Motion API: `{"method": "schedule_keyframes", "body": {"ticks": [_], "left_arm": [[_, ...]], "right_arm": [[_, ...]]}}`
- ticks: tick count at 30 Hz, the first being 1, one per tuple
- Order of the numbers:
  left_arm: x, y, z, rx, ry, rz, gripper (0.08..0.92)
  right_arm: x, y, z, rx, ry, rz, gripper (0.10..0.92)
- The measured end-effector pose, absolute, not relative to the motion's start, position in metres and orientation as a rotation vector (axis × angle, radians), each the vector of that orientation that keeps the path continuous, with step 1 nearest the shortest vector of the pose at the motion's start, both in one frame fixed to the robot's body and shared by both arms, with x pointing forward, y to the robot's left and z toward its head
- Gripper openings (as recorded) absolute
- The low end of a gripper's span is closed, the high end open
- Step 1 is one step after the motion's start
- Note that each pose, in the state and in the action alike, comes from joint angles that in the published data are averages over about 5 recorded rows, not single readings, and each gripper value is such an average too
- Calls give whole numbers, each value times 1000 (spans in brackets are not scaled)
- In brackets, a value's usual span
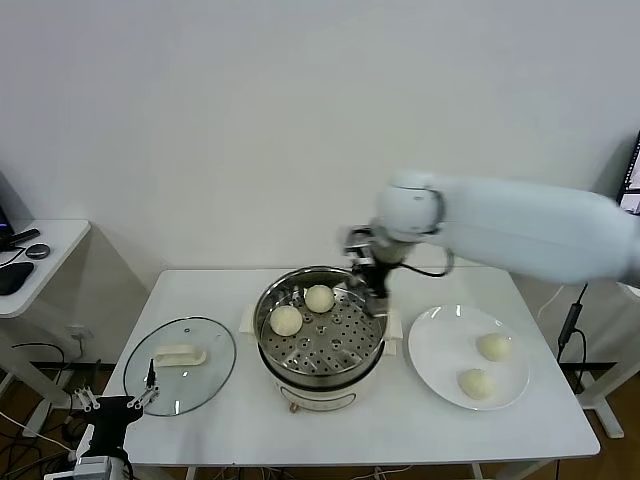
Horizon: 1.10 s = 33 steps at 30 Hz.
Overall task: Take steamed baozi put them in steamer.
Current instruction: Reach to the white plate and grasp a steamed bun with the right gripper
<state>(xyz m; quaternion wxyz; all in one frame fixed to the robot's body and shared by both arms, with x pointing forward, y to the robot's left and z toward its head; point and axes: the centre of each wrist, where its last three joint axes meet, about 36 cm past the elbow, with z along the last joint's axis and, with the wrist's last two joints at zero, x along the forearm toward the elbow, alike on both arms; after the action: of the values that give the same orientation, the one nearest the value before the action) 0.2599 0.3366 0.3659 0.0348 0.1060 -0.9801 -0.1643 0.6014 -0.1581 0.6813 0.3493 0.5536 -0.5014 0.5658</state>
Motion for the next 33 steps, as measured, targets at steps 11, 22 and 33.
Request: {"method": "schedule_keyframes", "body": {"ticks": [11, 22, 33], "left_arm": [[255, 336, 363, 330, -2999, -514, 823], [248, 340, 365, 355, -2984, -534, 823], [244, 341, 363, 375, -2971, -536, 823]], "right_arm": [[582, -294, 642, 1379, -1237, 1465, 823], [562, -351, 570, 1351, -1195, 1465, 823], [557, -370, 509, 1326, -1197, 1426, 823]]}}
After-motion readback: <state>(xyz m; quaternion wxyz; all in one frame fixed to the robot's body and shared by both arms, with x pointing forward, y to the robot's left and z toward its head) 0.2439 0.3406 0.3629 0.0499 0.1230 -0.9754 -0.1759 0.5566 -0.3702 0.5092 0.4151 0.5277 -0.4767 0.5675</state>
